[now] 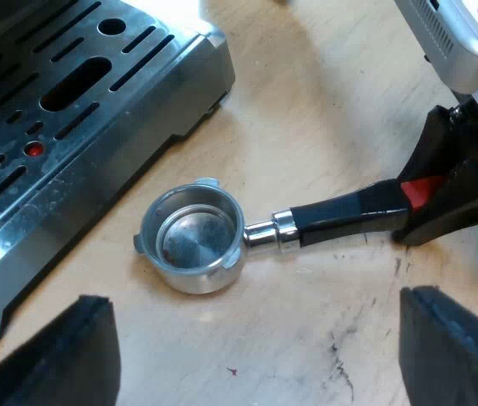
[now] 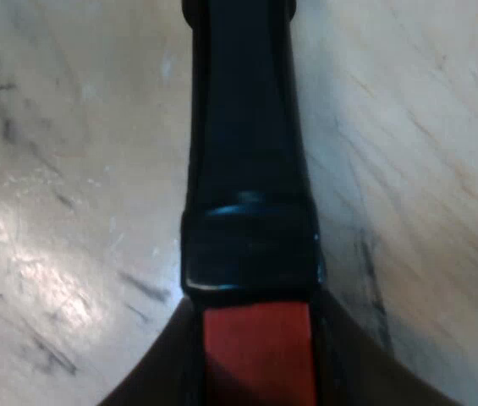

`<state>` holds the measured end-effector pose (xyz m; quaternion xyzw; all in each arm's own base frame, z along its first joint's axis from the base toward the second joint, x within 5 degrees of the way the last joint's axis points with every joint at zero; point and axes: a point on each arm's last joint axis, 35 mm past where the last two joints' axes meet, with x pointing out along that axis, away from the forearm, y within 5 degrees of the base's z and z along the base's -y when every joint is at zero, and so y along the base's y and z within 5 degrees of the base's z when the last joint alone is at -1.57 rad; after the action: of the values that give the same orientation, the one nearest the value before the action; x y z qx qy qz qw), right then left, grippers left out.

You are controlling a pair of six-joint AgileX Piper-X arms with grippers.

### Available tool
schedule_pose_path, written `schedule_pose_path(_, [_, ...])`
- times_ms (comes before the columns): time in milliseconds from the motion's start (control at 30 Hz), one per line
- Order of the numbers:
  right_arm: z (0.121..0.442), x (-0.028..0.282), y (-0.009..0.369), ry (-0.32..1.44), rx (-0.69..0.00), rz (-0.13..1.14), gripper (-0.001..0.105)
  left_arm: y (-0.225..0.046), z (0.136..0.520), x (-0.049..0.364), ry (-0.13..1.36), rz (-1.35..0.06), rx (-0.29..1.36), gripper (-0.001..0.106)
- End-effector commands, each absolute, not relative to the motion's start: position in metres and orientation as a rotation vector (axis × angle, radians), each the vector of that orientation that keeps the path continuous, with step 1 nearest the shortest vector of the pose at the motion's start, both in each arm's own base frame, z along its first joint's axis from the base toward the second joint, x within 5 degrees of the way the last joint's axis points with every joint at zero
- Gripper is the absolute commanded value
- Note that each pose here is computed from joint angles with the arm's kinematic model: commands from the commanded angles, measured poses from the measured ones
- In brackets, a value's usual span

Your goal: Grind coffee beans and then tamp

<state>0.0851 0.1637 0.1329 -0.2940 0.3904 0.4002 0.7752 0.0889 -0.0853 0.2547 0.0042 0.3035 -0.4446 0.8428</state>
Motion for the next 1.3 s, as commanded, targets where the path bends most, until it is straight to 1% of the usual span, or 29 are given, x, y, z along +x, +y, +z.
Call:
schedule_pose_path(33, [0.133, 0.083, 0.160, 0.886, -0.642, 0.879, 0.020, -0.086, 0.256, 0.089, 0.635, -0.946, -0.001, 0.069])
schedule_pose_path(167, [0.132, 0.082, 0.159, 0.909, -0.634, 0.865, 0.047, -0.086, 0.256, 0.088, 0.637, -0.956, -0.004, 0.069])
schedule_pose_path(267, [0.130, 0.080, 0.154, 0.947, -0.663, 0.856, 0.053, -0.086, 0.256, 0.088, 0.638, -0.960, -0.005, 0.069])
schedule_pose_path(367, [0.128, 0.079, 0.151, 0.985, -0.672, 0.838, 0.052, -0.086, 0.256, 0.088, 0.638, -0.960, -0.005, 0.069])
schedule_pose_path(500, [0.129, 0.076, 0.145, 1.079, -0.694, 0.790, 0.052, -0.086, 0.256, 0.088, 0.638, -0.960, -0.005, 0.069])
schedule_pose_path(567, [0.133, 0.075, 0.143, 1.127, -0.731, 0.775, 0.052, -0.086, 0.256, 0.088, 0.638, -0.960, -0.005, 0.069])
schedule_pose_path(600, [0.134, 0.075, 0.143, 1.135, -0.737, 0.772, 0.052, -0.086, 0.256, 0.088, 0.638, -0.960, -0.005, 0.069])
schedule_pose_path(700, [0.141, 0.075, 0.143, 1.171, -0.765, 0.760, 0.052, -0.086, 0.256, 0.088, 0.638, -0.960, -0.005, 0.069])
schedule_pose_path(733, [0.147, 0.075, 0.144, 1.193, -0.783, 0.750, 0.052, -0.086, 0.256, 0.088, 0.639, -0.959, -0.007, 0.069])
schedule_pose_path(933, [0.168, 0.079, 0.150, 1.215, -0.815, 0.727, 0.052, -0.086, 0.256, 0.088, 0.649, -0.952, -0.027, 0.069])
schedule_pose_path(1033, [0.184, 0.081, 0.155, 1.201, -0.816, 0.726, 0.052, -0.086, 0.257, 0.088, 0.650, -0.952, -0.028, 0.069])
schedule_pose_path(1133, [0.202, 0.083, 0.155, 1.139, -0.800, 0.711, 0.052, -0.086, 0.263, 0.088, 0.641, -0.953, -0.030, 0.069])
schedule_pose_path(1200, [0.212, 0.082, 0.154, 1.102, -0.772, 0.721, 0.052, -0.086, 0.268, 0.088, 0.628, -0.956, -0.032, 0.069])
schedule_pose_path(1300, [0.230, 0.081, 0.151, 1.024, -0.707, 0.744, 0.052, -0.085, 0.281, 0.087, 0.607, -0.957, -0.035, 0.069])
